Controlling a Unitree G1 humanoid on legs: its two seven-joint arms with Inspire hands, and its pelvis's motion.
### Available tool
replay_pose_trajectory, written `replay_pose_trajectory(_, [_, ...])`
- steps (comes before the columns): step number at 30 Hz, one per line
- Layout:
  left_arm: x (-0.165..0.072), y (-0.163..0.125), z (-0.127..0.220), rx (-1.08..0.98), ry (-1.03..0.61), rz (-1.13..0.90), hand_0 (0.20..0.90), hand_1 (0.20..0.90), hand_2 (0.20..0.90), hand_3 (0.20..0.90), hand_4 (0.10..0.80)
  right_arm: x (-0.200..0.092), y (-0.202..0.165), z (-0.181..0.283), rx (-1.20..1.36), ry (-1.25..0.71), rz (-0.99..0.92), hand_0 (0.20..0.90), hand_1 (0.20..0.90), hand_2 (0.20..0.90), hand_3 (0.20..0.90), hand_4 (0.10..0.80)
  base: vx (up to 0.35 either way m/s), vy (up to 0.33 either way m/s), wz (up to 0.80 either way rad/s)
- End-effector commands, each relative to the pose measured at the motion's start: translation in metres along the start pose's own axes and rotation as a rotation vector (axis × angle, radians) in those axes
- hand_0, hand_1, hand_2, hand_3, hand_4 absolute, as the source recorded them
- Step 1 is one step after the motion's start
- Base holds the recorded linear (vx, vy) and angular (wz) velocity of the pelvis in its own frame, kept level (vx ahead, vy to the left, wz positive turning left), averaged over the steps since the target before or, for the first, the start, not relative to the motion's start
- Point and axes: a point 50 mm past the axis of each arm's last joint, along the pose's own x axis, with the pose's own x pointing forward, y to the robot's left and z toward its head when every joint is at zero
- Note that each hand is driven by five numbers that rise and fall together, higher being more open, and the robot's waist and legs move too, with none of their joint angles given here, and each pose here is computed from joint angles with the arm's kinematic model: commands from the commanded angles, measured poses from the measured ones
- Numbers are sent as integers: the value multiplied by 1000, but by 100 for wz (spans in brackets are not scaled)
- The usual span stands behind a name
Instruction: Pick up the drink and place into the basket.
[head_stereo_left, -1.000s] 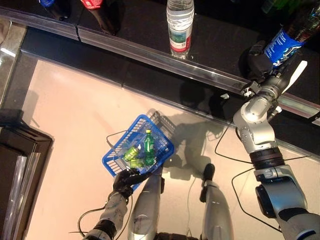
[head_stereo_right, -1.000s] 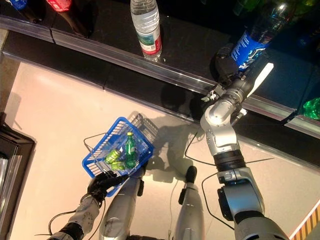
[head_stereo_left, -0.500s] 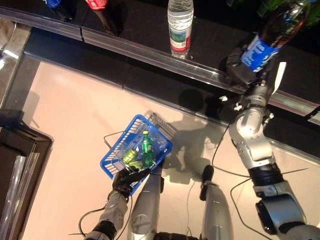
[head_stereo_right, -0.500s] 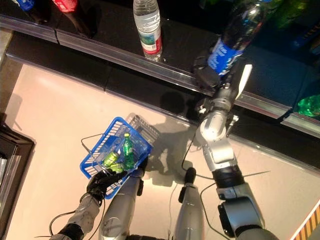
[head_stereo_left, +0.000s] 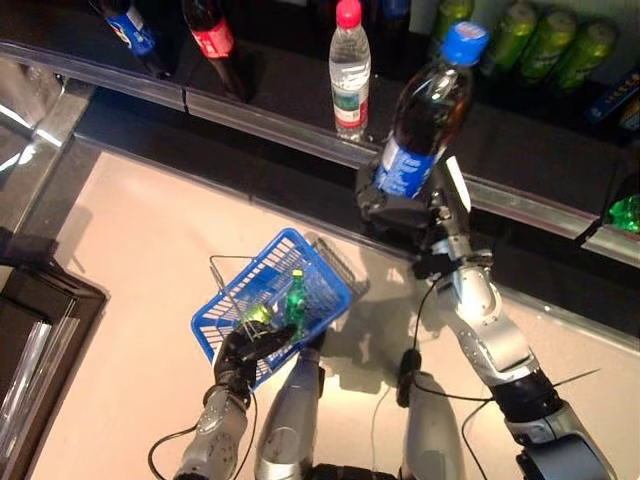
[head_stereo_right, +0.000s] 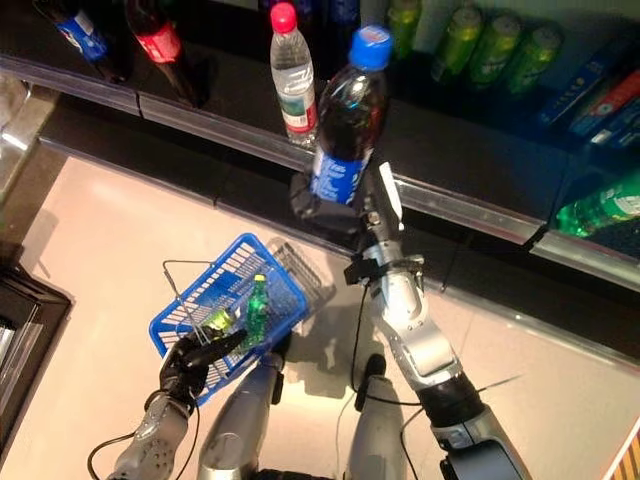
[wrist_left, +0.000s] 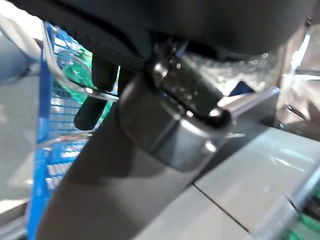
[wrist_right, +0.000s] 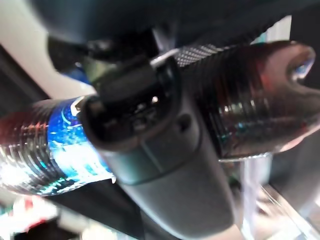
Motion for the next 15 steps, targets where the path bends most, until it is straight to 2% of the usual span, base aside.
replay_pose_trajectory(1, [-16,-39,113,81,-540,-286,300,300,300,200,100,9,28,88,73,-425,173,300,300,300,200,100,19,-22,16])
replay_pose_trajectory(8, [-33,-64,129,162,-620,-468,300,300,300,200,100,10,55,62,192,-292,256,300,300,300,200,100,-3,-30,22])
replay_pose_trajectory(15, [-49,-88,144,171,-660,-704,300,300,300,200,100,23,75,23,163,-131,189,300,300,300,200,100,8,-53,37])
